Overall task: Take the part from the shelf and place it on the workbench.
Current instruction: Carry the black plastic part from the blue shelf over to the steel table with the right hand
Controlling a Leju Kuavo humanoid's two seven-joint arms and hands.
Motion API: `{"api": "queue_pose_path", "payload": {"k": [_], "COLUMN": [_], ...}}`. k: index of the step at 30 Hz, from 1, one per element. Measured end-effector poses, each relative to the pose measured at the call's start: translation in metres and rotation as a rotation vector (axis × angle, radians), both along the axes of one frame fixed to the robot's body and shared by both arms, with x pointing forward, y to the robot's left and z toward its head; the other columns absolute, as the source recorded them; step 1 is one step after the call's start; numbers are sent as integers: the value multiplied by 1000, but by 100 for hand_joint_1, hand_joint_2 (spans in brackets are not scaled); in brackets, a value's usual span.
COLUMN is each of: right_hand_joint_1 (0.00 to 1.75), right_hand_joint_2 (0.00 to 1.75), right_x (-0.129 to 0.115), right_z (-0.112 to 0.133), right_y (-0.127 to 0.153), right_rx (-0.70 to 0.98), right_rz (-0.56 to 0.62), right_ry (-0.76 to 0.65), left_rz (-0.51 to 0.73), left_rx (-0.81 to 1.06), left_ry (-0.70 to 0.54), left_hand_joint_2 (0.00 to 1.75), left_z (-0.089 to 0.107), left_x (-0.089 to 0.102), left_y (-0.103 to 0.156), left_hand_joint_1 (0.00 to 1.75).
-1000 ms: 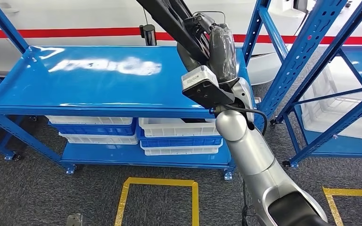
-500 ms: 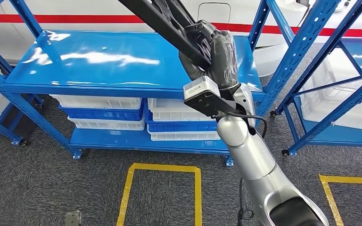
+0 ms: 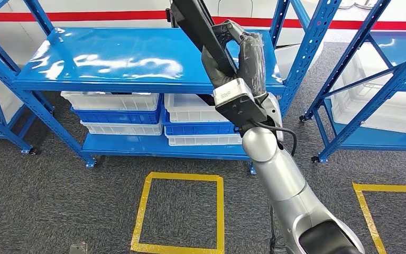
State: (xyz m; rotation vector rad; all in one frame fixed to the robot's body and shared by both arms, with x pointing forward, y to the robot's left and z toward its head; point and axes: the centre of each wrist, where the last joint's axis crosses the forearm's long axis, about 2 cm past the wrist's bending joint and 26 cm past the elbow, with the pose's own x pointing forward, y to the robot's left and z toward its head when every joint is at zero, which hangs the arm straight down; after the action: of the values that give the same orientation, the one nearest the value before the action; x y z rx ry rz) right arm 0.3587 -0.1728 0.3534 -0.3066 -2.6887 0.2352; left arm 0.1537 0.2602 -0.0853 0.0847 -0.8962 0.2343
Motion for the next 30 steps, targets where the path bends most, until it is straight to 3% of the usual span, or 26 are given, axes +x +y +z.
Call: {"api": "queue_pose_path", "payload": {"k": [14, 30], "right_hand_joint_1": [175, 175], "right_hand_joint_2": [175, 175], "right_x": [6, 10], "right_z": [-19, -20], "right_y": [-17, -21], "right_rx": [14, 22], "right_rz": [-34, -56], "right_ry": [56, 76], "left_rz": [-1, 13], "left_rx": [5, 18], "left_ry": [4, -6], "left_hand_joint_2": [175, 175], "left_z": [0, 0], "left_x": [0, 0], "left_y": [0, 4], "left_hand_joint_1": [0, 0]}}
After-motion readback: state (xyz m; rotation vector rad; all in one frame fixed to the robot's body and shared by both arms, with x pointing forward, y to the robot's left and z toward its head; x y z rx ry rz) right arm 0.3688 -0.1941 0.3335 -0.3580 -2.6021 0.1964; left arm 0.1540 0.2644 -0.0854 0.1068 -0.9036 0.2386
